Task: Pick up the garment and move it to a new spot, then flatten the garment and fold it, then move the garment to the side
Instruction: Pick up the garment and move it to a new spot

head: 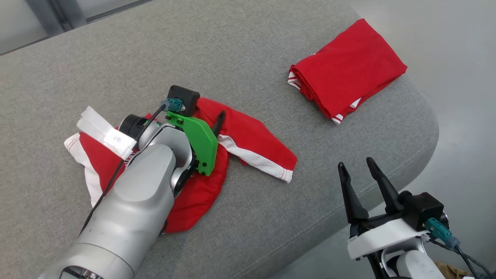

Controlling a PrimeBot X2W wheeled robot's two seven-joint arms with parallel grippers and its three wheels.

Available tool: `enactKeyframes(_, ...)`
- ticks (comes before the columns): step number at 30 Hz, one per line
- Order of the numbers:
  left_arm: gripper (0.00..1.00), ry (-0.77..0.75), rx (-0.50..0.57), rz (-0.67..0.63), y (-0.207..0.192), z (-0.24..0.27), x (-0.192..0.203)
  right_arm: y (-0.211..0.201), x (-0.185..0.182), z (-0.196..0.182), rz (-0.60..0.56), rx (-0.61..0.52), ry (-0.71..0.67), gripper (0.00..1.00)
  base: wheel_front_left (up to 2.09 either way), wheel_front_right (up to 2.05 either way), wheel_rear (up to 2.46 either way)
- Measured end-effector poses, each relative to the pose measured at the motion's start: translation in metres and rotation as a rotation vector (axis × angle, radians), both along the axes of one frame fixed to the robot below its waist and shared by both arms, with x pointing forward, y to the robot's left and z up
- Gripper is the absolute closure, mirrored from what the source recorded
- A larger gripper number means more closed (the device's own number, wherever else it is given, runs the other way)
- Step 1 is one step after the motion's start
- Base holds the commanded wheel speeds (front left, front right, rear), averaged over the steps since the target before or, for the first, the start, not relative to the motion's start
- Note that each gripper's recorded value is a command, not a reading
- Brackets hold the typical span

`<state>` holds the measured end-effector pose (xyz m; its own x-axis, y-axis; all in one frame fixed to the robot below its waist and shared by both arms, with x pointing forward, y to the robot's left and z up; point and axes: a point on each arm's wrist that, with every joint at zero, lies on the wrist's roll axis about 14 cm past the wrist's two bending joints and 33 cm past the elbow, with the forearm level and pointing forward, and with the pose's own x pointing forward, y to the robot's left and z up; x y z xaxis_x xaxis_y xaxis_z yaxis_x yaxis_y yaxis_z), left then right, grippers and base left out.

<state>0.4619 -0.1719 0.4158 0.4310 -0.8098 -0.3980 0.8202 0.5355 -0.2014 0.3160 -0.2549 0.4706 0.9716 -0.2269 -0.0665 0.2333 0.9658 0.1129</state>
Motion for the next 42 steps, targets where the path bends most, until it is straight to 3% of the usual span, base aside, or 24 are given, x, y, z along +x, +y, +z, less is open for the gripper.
enactKeyframes(6, 0.0, 0.035, -0.007, 0.007, 0.007, 0.004, -0.007, 0.001, -0.001, 0.0, 0.007, -0.007, -0.004, 0.0, 0.0, 0.0, 0.0)
enactKeyframes(14, 0.0, 0.076, 0.037, -0.056, 0.019, 0.016, -0.058, 0.009, -0.019, -0.001, 0.026, -0.015, -0.01, 0.0, 0.0, 0.0, 0.0)
enactKeyframes(18, 0.0, 0.021, -0.046, -0.021, 0.035, 0.044, -0.071, 0.015, -0.022, 0.009, 0.055, -0.035, -0.048, 0.0, 0.0, 0.0, 0.0)
enactKeyframes(23, 0.0, -0.022, -0.185, 0.146, 0.068, 0.067, -0.075, 0.025, -0.019, 0.02, 0.094, -0.053, -0.087, 0.0, 0.0, 0.0, 0.0)
enactKeyframes(25, 0.0, -0.014, -0.192, 0.182, 0.079, 0.064, -0.078, 0.028, -0.019, 0.021, 0.105, -0.056, -0.091, 0.0, 0.0, 0.0, 0.0)
enactKeyframes(34, 0.0, -0.116, -0.183, 0.547, 0.209, 0.05, -0.08, 0.056, -0.008, 0.028, 0.211, -0.088, -0.118, 0.0, 0.0, 0.0, 0.0)
enactKeyframes(42, 0.0, -0.204, -0.134, 0.78, 0.294, 0.039, -0.116, 0.08, -0.003, 0.026, 0.313, -0.114, -0.116, 0.0, 0.0, 0.0, 0.0)
